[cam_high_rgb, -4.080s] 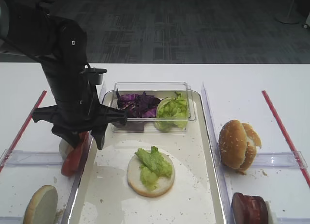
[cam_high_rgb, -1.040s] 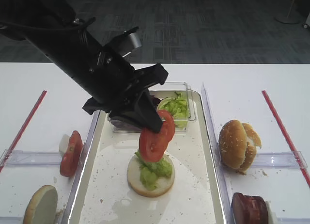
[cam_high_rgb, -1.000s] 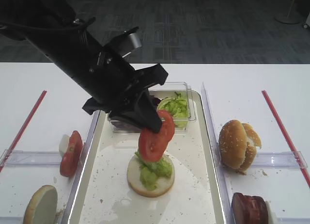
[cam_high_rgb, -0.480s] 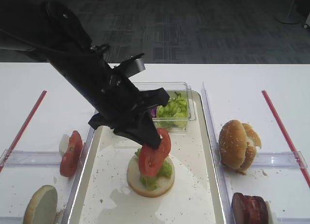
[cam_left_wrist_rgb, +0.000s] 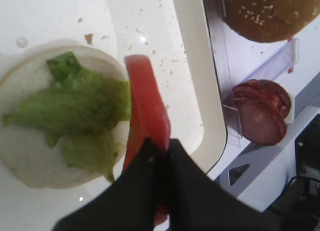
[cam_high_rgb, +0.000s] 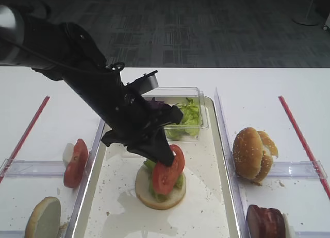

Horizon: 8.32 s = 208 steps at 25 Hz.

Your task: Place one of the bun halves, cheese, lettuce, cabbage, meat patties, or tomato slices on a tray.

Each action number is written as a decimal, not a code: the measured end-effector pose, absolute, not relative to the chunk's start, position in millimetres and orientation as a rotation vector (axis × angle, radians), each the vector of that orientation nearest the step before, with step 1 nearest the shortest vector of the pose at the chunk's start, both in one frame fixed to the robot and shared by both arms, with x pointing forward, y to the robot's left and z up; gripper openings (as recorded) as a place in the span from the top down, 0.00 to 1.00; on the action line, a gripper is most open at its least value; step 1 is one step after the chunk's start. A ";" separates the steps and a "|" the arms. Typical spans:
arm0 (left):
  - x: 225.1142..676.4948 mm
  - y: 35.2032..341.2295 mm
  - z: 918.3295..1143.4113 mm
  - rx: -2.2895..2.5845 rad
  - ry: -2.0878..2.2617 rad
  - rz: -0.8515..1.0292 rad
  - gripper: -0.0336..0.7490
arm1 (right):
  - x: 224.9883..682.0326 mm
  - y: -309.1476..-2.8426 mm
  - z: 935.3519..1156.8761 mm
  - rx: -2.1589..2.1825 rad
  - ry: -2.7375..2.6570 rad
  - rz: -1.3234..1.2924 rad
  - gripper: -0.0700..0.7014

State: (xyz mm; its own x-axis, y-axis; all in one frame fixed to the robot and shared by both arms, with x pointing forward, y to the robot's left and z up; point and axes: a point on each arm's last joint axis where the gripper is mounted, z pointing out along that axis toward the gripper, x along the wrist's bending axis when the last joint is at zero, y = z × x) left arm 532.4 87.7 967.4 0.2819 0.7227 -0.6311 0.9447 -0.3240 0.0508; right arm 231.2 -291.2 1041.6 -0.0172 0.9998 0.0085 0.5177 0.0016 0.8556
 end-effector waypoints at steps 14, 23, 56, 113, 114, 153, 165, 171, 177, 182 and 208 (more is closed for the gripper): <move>536.2 86.2 953.0 2.142 1.527 -0.728 0.96 | 231.2 -291.2 1041.6 1.592 1.612 0.918 0.11; 536.2 87.1 952.3 2.152 1.535 -0.721 0.95 | 231.2 -291.2 1041.6 1.592 1.612 0.918 0.11; 536.6 93.4 948.1 2.211 1.591 -0.663 0.26 | 231.2 -291.2 1041.6 1.592 1.612 0.918 0.11; 508.0 151.6 1047.8 2.331 1.662 -0.139 0.26 | 231.2 -291.2 1041.6 1.598 1.608 0.921 0.11; 508.1 155.7 1046.8 2.360 1.689 -0.102 0.26 | 231.2 -291.2 1041.6 1.598 1.608 0.921 0.11; 536.3 306.1 1045.0 2.154 2.264 0.180 0.26 | 231.2 -291.2 1041.6 1.598 1.608 0.921 0.11; 481.5 306.9 1063.0 2.102 2.249 0.245 0.26 | 231.2 -291.2 1041.6 1.598 1.608 0.921 0.11; 422.5 307.3 1059.0 2.071 2.251 0.266 0.26 | 231.2 -291.2 1041.6 1.598 1.608 0.921 0.11; 367.9 307.7 1048.5 2.016 2.238 0.316 0.26 | 231.2 -291.2 1041.6 1.596 1.609 0.920 0.11; 330.7 307.7 1041.3 1.959 2.194 0.384 0.26 | 231.2 -291.2 1041.6 1.594 1.610 0.919 0.11; 225.2 308.1 1045.8 1.588 1.801 0.826 0.26 | 231.2 -291.2 1041.6 1.594 1.611 0.919 0.11</move>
State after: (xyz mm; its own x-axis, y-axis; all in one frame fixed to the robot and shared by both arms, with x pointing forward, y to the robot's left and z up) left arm 225.2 308.1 1045.8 -0.1102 0.9934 -0.0311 0.6248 0.0936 0.7752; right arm 231.2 -291.2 1041.6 -0.0162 0.9998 0.0103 0.5177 -0.0004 0.8556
